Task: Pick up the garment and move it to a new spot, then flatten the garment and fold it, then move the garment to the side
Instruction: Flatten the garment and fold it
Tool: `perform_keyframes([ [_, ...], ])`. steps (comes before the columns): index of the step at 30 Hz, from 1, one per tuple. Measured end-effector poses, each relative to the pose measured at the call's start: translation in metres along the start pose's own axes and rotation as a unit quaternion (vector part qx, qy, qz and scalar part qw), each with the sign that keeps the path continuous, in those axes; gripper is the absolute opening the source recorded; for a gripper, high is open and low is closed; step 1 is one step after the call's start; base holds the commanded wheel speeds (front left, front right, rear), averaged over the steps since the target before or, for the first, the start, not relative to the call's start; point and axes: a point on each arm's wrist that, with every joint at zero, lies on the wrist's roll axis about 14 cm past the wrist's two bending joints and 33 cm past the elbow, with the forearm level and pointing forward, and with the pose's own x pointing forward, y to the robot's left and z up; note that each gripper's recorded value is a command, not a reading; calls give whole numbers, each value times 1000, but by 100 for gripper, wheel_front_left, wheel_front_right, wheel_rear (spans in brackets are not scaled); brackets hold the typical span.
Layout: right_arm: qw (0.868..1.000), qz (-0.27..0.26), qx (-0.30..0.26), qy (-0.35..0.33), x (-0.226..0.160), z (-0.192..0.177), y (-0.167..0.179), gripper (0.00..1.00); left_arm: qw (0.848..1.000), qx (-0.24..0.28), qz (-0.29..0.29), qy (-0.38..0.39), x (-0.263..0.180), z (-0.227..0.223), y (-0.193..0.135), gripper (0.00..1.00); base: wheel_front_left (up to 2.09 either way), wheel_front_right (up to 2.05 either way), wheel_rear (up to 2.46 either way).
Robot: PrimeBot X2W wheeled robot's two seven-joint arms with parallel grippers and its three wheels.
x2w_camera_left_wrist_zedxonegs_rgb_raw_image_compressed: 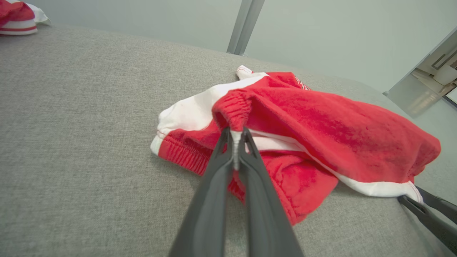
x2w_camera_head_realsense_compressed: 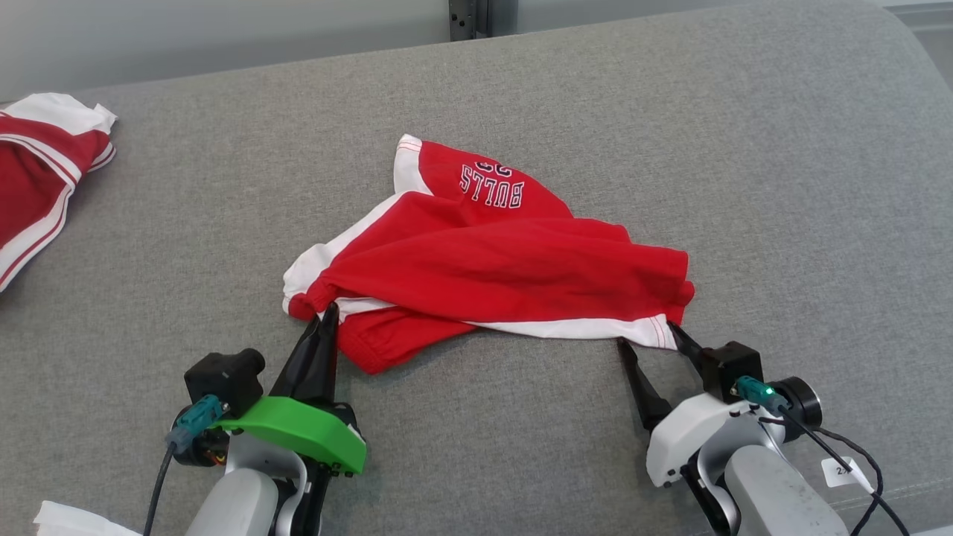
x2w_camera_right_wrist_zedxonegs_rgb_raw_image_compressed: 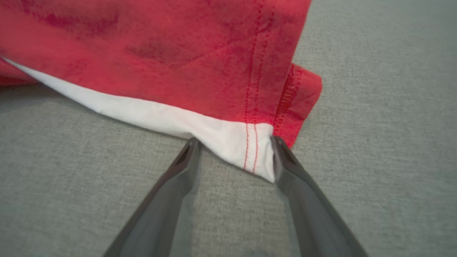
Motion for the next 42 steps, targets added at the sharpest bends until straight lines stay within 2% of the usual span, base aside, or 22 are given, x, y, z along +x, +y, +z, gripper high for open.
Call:
perform_keyframes([
  [1, 1000, 2, 2, 0, 0, 0, 2, 85, 1000, 0, 0, 0, 0, 0, 0, 0, 0, 0, 0],
  [2, 1000, 6, 4, 0, 0, 0, 5, 56, 1000, 1, -1, 0, 0, 0, 0, 0, 0, 0, 0],
  [3, 1000, 9, 5, -1, 0, 0, 7, 39, 1000, 0, -1, -1, -1, 1, -1, 0, 0, 0, 0],
  [6, 1000, 14, 10, -9, 1, 6, 11, 12, 1000, -1, -1, 1, -2, 0, -1, 0, 0, 0, 0],
  [7, 1000, 14, 10, -12, 0, 8, 11, 0, 1000, -1, 0, 1, -3, -1, -1, 0, 0, 0, 0],
  [15, 996, 14, 27, -79, -4, 49, 10, 0, 1000, -2, -4, -23, -7, 12, -4, 0, 0, 0, 0],
  [19, 990, 17, 36, -135, -11, 84, 9, 0, 998, -13, -11, -58, -10, 35, -9, 0, 0, 0, 0],
  [23, 977, 15, 46, -208, -26, 131, 2, 0, 993, -26, -31, -112, -15, 70, -22, 0, 0, 0, 0],
  [29, 950, 23, 36, -310, -62, 197, -5, 0, 975, -53, -85, -198, -36, 135, -52, 0, 0, 0, 0],
  [35, 922, 22, -2, -387, -109, 256, -11, 0, 952, -31, -142, -271, -67, 201, -84, 0, 0, 0, 0],
  [38, 908, 23, -19, -419, -132, 283, -8, 0, 935, -9, -182, -305, -84, 236, -109, 0, 0, 0, 0],
  [42, 894, 24, -38, -446, -150, 311, -6, 0, 921, 12, -225, -319, -93, 265, -135, 0, 0, 0, 0],
])
